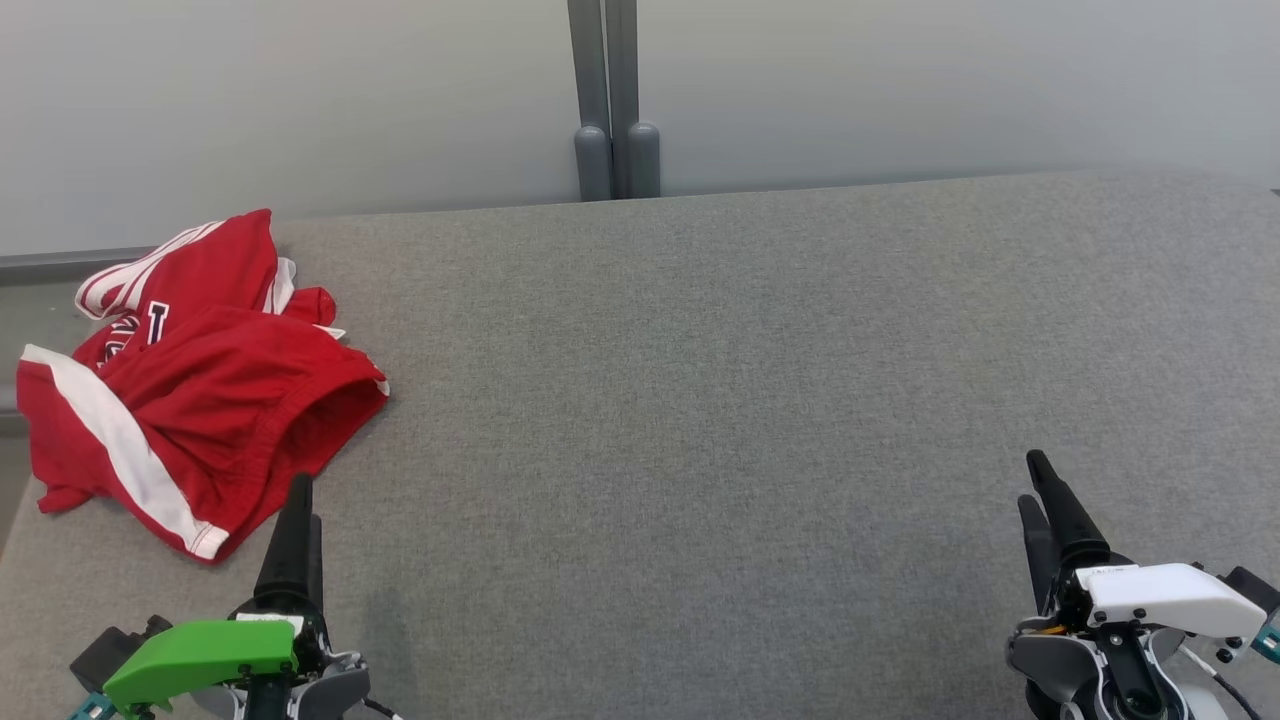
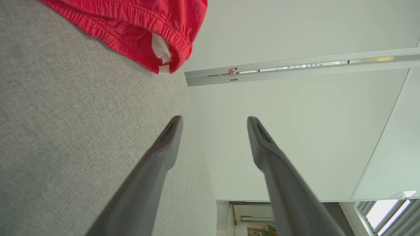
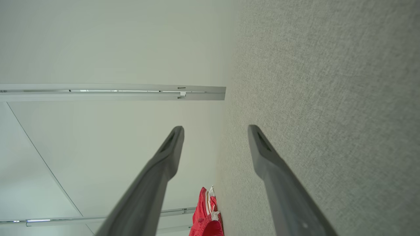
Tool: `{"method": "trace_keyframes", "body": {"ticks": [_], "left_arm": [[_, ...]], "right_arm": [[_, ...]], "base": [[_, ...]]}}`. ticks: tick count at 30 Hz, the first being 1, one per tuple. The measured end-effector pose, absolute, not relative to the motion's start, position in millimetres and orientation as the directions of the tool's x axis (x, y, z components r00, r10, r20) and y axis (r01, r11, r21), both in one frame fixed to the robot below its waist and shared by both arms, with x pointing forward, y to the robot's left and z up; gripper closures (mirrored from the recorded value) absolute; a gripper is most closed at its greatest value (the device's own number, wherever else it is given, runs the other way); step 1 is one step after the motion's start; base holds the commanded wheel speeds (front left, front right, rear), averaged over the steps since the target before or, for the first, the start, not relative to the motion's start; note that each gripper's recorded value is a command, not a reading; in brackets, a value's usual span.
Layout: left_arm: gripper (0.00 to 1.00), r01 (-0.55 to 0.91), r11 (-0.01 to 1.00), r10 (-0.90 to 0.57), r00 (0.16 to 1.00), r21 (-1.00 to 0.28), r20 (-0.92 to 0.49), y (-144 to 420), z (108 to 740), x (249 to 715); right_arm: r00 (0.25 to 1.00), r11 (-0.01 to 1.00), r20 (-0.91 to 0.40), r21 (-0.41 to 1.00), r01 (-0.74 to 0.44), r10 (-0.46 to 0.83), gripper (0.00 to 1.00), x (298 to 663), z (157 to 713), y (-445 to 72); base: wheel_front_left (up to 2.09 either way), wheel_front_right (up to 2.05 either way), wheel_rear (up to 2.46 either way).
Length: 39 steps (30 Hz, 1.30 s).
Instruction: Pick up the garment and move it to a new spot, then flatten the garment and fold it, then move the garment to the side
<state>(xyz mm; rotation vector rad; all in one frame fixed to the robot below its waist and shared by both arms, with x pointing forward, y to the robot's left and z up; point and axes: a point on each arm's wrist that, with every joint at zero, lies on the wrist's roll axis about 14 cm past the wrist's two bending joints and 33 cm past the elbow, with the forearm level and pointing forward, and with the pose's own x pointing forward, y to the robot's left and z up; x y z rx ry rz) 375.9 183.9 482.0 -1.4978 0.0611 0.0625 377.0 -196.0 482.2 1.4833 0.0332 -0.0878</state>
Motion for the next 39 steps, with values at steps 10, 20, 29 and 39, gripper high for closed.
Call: {"method": "trace_keyframes", "body": {"ticks": [10,20,29,39], "left_arm": [[0.0,-0.054,0.247,-0.004,0.998,-0.968,-0.057,177,492,378],[0.0,-0.021,0.407,-0.006,1.0,-0.913,-0.026,171,504,380],[0.0,-0.005,0.546,-0.005,1.0,-0.838,-0.009,168,507,378],[0.0,0.009,0.69,-0.012,1.0,-0.724,0.002,165,507,374]], "right_arm": [[0.998,0.23,-0.034,0.972,0.045,-0.05,0.0,377,495,-196],[0.999,0.425,0.02,0.905,0.0,-0.044,0.0,379,511,-193],[0.998,0.607,0.065,0.793,-0.041,-0.016,0.0,378,522,-185],[0.996,0.741,0.085,0.669,-0.068,0.015,0.0,375,525,-176]], "base": [[0.0,0.0,0.0],[0.0,0.0,0.0],[0.0,0.0,0.0],[0.0,0.0,0.0]]}}
